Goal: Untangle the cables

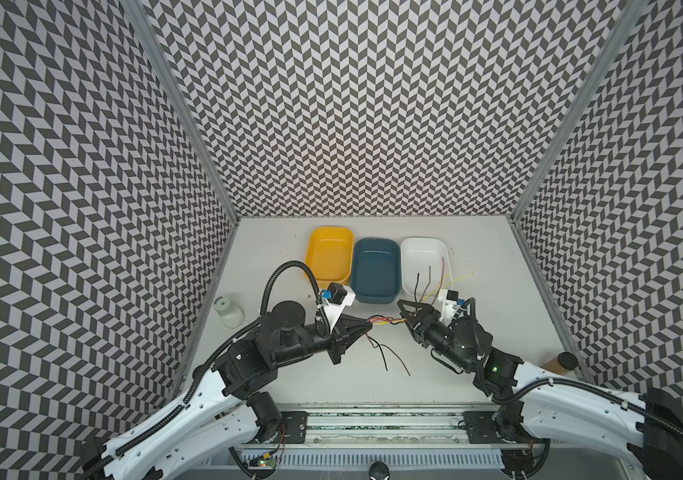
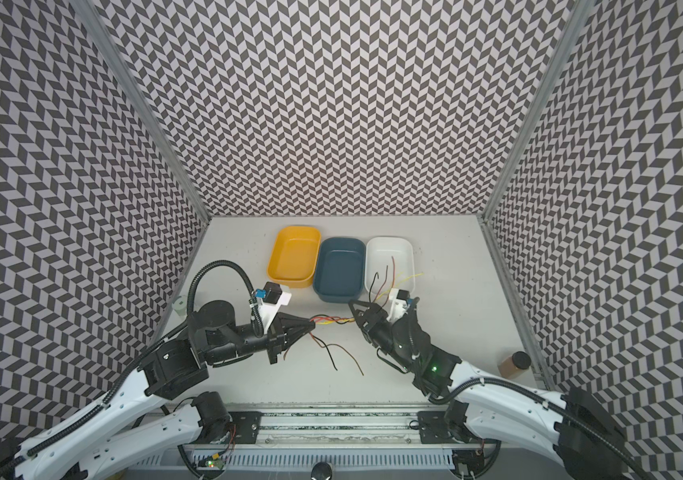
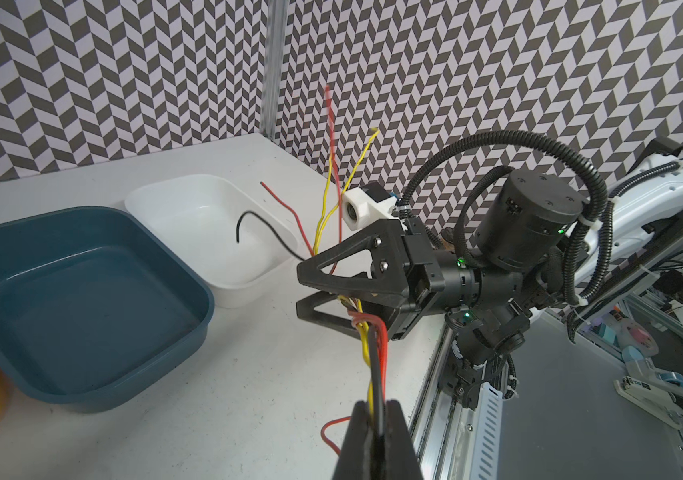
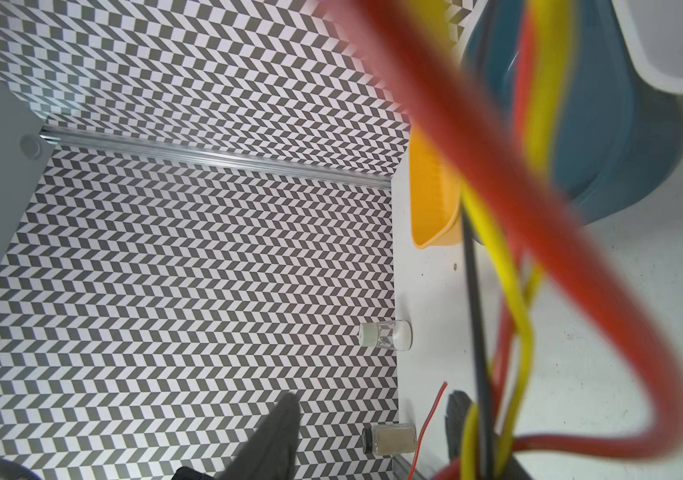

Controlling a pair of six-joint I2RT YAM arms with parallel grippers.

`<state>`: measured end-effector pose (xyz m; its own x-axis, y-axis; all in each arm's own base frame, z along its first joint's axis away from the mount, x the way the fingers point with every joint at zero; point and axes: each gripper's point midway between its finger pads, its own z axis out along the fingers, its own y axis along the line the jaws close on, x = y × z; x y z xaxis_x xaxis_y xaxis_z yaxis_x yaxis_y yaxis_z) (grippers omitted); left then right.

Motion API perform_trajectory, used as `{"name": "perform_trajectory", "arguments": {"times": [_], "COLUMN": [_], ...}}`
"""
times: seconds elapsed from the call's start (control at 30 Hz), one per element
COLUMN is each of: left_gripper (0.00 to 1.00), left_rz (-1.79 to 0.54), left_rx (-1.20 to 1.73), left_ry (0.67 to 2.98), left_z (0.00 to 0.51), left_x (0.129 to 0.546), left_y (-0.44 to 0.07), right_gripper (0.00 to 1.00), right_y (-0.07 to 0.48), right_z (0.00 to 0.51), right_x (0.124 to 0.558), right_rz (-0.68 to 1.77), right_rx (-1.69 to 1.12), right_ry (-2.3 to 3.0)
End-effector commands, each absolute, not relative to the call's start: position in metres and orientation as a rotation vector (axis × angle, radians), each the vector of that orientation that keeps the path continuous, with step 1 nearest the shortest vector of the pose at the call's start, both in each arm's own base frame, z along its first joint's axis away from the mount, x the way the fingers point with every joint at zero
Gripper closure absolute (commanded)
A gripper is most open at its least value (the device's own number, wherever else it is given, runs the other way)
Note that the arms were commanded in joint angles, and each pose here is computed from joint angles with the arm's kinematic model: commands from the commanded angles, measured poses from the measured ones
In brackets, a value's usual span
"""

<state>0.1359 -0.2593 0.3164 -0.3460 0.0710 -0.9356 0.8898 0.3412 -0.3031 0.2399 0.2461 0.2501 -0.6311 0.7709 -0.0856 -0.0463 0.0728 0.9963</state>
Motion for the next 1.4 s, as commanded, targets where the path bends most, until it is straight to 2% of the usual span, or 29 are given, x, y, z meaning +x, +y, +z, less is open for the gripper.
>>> {"name": "perform_trajectory", "arguments": {"times": [0.0, 0.33, 0.47, 0.67, 1.03, 1.17, 1.3, 1.37], "left_gripper": [1.0, 1.0, 1.0, 1.0, 1.0, 0.81, 0.49, 0.38], "left_rz": [-1.115, -0.993, -0.899, -0.883, -0.856, -0.872, -0.873, -0.874], "left_rx": [0.876, 0.865, 0.891, 0.938, 0.924, 0.931, 0.931, 0.932], "left_ry": [1.662, 1.777, 1.839, 1.883, 1.883, 1.861, 1.846, 1.835], "left_z": [0.322, 0.305, 0.291, 0.276, 0.274, 0.277, 0.28, 0.282], "left_x": [0.132, 0.134, 0.144, 0.149, 0.158, 0.154, 0.151, 0.15], "left_y": [-0.258, -0.255, -0.255, -0.266, -0.261, -0.259, -0.255, -0.254], "right_gripper": [0.62, 1.0, 1.0, 1.0, 1.0, 1.0, 1.0, 1.0], "right_y": [0.228, 0.221, 0.227, 0.242, 0.24, 0.235, 0.233, 0.233], "right_z": [0.278, 0.333, 0.358, 0.372, 0.378, 0.365, 0.365, 0.364], "right_x": [0.243, 0.244, 0.235, 0.218, 0.204, 0.215, 0.218, 0.221], "right_rz": [1.591, 1.53, 1.579, 1.58, 1.523, 1.447, 1.436, 1.421], "right_rx": [0.689, 0.371, 0.181, -0.033, -0.154, -0.095, -0.086, -0.083], "right_ry": [1.581, 1.495, 1.449, 1.473, 1.485, 1.542, 1.534, 1.542]}}
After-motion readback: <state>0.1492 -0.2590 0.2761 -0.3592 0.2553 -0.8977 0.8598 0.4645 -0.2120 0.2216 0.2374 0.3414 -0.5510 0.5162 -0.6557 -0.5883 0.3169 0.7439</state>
